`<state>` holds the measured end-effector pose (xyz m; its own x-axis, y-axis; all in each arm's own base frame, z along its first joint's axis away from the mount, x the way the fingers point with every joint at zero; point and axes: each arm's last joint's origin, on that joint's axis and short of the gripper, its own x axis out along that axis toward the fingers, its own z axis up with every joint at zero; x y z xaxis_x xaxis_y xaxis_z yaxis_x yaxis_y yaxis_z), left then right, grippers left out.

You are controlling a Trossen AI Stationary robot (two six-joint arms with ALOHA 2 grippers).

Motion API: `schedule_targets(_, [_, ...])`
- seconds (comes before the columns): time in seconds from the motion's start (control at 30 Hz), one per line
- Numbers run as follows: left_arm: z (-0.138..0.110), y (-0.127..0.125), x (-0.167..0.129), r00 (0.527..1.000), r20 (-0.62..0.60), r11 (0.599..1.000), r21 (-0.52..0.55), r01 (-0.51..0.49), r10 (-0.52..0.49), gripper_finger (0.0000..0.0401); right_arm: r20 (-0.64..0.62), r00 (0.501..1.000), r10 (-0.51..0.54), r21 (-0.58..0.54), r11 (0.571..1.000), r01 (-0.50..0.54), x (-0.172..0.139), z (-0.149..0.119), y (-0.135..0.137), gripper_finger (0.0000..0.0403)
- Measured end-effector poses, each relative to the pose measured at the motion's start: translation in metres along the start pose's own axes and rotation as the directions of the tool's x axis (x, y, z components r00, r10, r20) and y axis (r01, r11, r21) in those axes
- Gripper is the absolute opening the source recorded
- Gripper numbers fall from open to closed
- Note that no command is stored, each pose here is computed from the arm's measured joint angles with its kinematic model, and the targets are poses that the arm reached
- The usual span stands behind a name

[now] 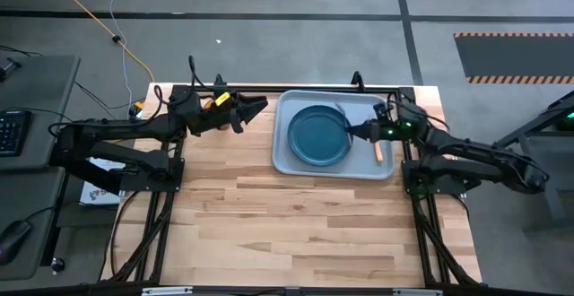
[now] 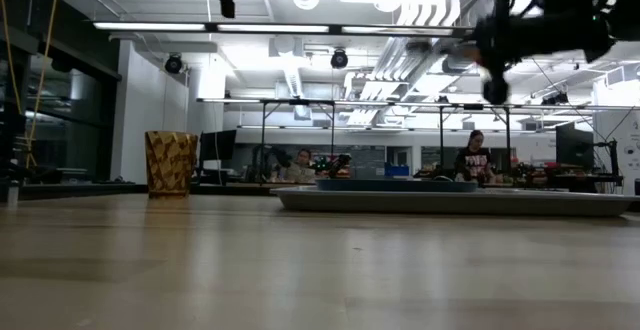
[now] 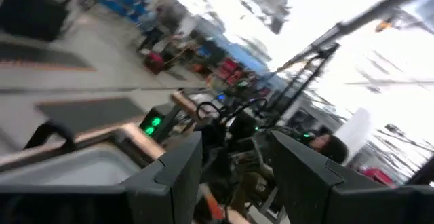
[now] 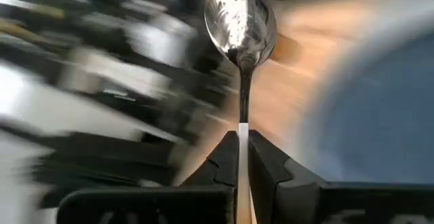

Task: Pick and place plate/cup/fork/spoon on tray
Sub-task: Put the orange spoon on the blue tray to the right of the blue plate

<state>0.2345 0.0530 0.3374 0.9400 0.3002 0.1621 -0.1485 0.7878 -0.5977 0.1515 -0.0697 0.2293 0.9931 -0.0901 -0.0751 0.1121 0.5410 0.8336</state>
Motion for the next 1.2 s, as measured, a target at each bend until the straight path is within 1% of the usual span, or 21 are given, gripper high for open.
schedule_targets(0.07, [-0.003,-0.002,0.004,0.998,-0.012,0.998,0.026,0.063,-0.063,0.0163,0.063,0.989,0.137,-0.013,0.991,-0.136,0.004,0.000,0.013,0.0002])
schedule_targets(0.13, [-0.007,-0.003,0.011,0.990,-0.029,0.989,0.040,0.140,-0.139,0.0163,0.106,0.968,0.226,-0.038,0.974,-0.223,0.010,-0.003,0.024,0.0001])
schedule_targets(0.23, [-0.017,-0.009,0.026,0.976,-0.081,0.974,0.093,0.207,-0.200,0.0163,0.126,0.939,0.319,-0.065,0.947,-0.313,0.022,-0.009,0.040,0.0001])
schedule_targets(0.37, [-0.031,-0.018,0.053,0.962,-0.146,0.944,0.209,0.256,-0.229,0.0164,0.074,0.909,0.411,-0.125,0.908,-0.401,0.044,-0.017,0.062,0.0001])
schedule_targets(0.5, [-0.037,-0.028,0.074,0.955,-0.160,0.906,0.311,0.288,-0.249,0.0164,0.009,0.884,0.467,-0.165,0.873,-0.460,0.066,-0.022,0.081,0.0001])
schedule_targets(0.6, [-0.039,-0.033,0.082,0.952,-0.162,0.880,0.365,0.303,-0.261,0.0164,-0.041,0.868,0.496,-0.165,0.853,-0.495,0.079,-0.024,0.089,0.0000])
schedule_targets(0.7, [-0.040,-0.036,0.084,0.944,-0.174,0.857,0.396,0.329,-0.282,0.0164,-0.073,0.856,0.511,-0.161,0.842,-0.516,0.089,-0.025,0.096,0.0000])
schedule_targets(0.8, [-0.042,-0.038,0.083,0.939,-0.183,0.849,0.403,0.340,-0.290,0.0164,-0.117,0.841,0.529,-0.154,0.827,-0.541,0.099,-0.026,0.100,0.0000])
schedule_targets(0.9, [-0.043,-0.040,0.082,0.929,-0.197,0.840,0.397,0.369,-0.314,0.0164,-0.141,0.842,0.521,-0.134,0.832,-0.538,0.107,-0.028,0.098,0.0000])
schedule_targets(1.03, [-0.045,-0.043,0.081,0.899,-0.236,0.817,0.379,0.434,-0.368,0.0162,-0.174,0.840,0.515,-0.105,0.838,-0.536,0.116,-0.031,0.095,0.0000])
schedule_targets(1.13, [-0.047,-0.045,0.081,0.889,-0.248,0.815,0.361,0.453,-0.384,0.0139,-0.185,0.833,0.521,-0.092,0.835,-0.543,0.117,-0.032,0.095,0.0000])
schedule_targets(1.2, [-0.046,-0.045,0.080,0.883,-0.260,0.811,0.355,0.464,-0.391,0.0104,-0.184,0.830,0.526,-0.094,0.831,-0.548,0.116,-0.031,0.096,0.0000])
